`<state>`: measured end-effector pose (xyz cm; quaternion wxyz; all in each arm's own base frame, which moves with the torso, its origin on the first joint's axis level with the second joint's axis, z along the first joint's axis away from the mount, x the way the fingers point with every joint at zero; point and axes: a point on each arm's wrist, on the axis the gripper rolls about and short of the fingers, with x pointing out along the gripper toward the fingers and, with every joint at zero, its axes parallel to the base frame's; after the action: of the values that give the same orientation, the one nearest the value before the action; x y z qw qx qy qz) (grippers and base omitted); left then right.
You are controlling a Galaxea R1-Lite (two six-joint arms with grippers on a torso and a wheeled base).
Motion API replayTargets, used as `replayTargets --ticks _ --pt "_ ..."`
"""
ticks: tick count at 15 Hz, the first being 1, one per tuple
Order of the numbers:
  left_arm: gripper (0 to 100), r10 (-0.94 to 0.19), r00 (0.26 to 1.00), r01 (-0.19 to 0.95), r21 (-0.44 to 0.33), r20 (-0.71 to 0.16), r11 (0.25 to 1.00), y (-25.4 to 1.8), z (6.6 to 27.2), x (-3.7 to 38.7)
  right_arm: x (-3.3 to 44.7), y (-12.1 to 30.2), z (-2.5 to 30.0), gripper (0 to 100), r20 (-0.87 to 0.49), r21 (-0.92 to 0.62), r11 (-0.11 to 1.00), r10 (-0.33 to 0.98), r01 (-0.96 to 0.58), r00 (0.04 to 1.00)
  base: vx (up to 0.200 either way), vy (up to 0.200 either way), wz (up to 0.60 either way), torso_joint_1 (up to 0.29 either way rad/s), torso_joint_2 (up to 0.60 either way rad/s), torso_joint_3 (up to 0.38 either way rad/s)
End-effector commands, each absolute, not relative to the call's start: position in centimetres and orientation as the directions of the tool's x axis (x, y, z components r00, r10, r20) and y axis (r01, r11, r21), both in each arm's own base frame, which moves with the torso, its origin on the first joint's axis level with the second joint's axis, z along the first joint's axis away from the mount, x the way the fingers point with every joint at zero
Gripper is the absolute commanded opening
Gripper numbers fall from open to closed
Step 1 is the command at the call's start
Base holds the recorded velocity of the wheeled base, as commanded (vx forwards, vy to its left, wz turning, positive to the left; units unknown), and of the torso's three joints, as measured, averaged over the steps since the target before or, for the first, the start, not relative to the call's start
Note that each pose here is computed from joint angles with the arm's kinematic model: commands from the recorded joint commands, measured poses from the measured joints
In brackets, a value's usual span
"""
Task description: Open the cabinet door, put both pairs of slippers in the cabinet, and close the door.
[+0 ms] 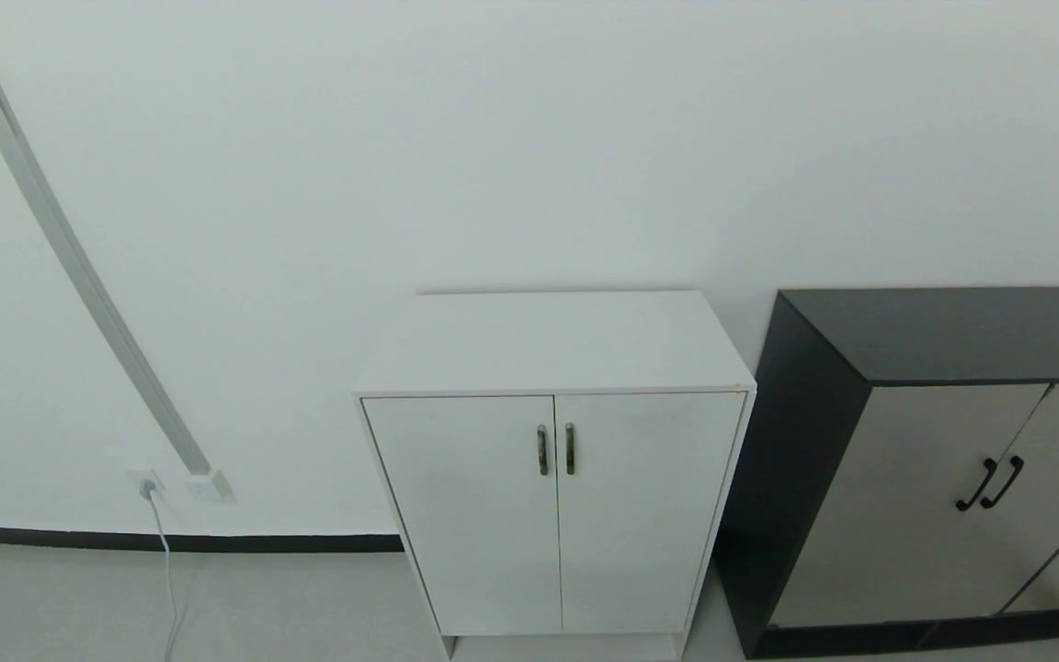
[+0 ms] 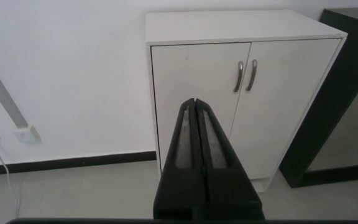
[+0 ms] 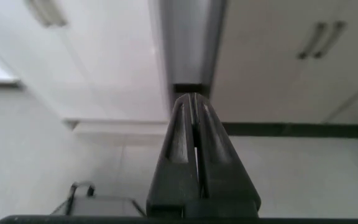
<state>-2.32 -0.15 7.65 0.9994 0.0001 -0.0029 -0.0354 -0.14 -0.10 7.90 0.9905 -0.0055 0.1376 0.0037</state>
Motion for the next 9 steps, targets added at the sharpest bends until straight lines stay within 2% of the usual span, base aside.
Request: replayTargets --ticks 1,9 --pt "0 -0.071 0.998 0.071 0.0 0.005 0.998 -0.2 7.6 -2.3 -0.9 -0.1 7.8 0 -0.186 -0.006 1.0 -0.026 0.026 0.982 0.0 0.0 0.0 0.0 0.0 0.0" --pt "0 -0.071 0.998 0.071 -0.003 0.005 0.998 -0.2 7.6 -2.3 -2.3 -0.1 7.6 0 0.002 0.011 0.999 -0.044 0.044 0.999 0.0 0.0 0.0 0.0 0.0 0.0"
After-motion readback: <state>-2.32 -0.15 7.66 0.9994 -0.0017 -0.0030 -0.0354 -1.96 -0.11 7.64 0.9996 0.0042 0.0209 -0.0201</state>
